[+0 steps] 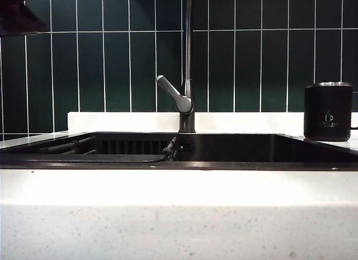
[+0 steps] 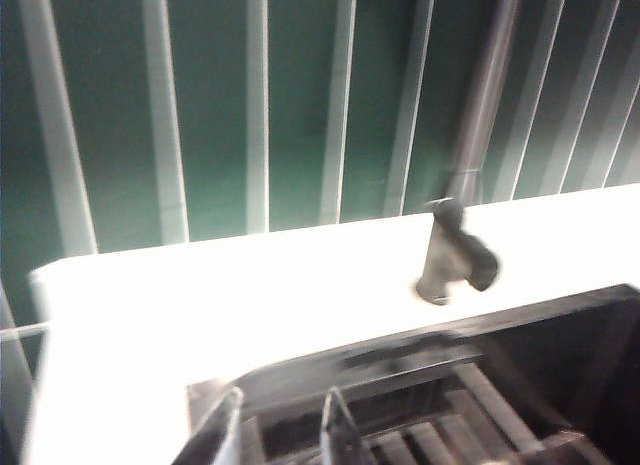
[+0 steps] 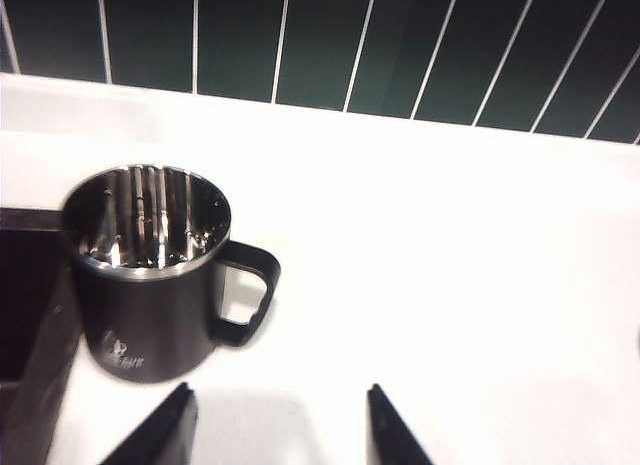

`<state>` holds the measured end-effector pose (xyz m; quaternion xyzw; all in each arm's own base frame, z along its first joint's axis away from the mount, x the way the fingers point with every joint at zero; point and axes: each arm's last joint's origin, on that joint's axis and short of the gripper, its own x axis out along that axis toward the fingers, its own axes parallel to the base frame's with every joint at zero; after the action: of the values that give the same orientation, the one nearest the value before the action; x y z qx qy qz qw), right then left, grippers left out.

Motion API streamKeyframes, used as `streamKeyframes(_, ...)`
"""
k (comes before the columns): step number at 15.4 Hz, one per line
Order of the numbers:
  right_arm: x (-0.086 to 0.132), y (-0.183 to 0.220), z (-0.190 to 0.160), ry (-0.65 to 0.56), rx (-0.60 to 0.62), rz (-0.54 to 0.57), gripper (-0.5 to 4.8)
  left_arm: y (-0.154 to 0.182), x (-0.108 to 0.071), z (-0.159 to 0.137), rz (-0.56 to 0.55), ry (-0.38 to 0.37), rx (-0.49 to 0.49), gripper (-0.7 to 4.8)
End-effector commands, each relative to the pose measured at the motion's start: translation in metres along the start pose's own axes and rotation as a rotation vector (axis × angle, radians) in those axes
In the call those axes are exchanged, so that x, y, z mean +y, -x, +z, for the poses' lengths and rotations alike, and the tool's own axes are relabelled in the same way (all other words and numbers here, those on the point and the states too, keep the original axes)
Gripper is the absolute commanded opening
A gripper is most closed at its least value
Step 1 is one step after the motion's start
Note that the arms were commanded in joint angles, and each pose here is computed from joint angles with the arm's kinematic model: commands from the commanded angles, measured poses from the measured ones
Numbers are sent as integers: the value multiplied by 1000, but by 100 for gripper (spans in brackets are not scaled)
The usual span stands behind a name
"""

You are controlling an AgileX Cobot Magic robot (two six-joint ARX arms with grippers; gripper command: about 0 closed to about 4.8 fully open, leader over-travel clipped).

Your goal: Pick up the mug next to the sink, go to the faucet to get some water, pour the water into the sink, and finally put the mug back to its place.

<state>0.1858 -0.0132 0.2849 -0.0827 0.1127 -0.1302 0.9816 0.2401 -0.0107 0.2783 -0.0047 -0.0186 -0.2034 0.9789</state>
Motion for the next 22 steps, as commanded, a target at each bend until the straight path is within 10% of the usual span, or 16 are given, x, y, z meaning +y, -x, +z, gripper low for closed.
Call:
streamKeyframes(1, 10, -36, -11, -143, 42, -13, 230, -32, 10, 13, -110, -27, -12, 131)
streamKeyframes(22, 14, -135, -73, -212, 28, 82, 230, -108, 7, -48, -362, -26, 153, 194)
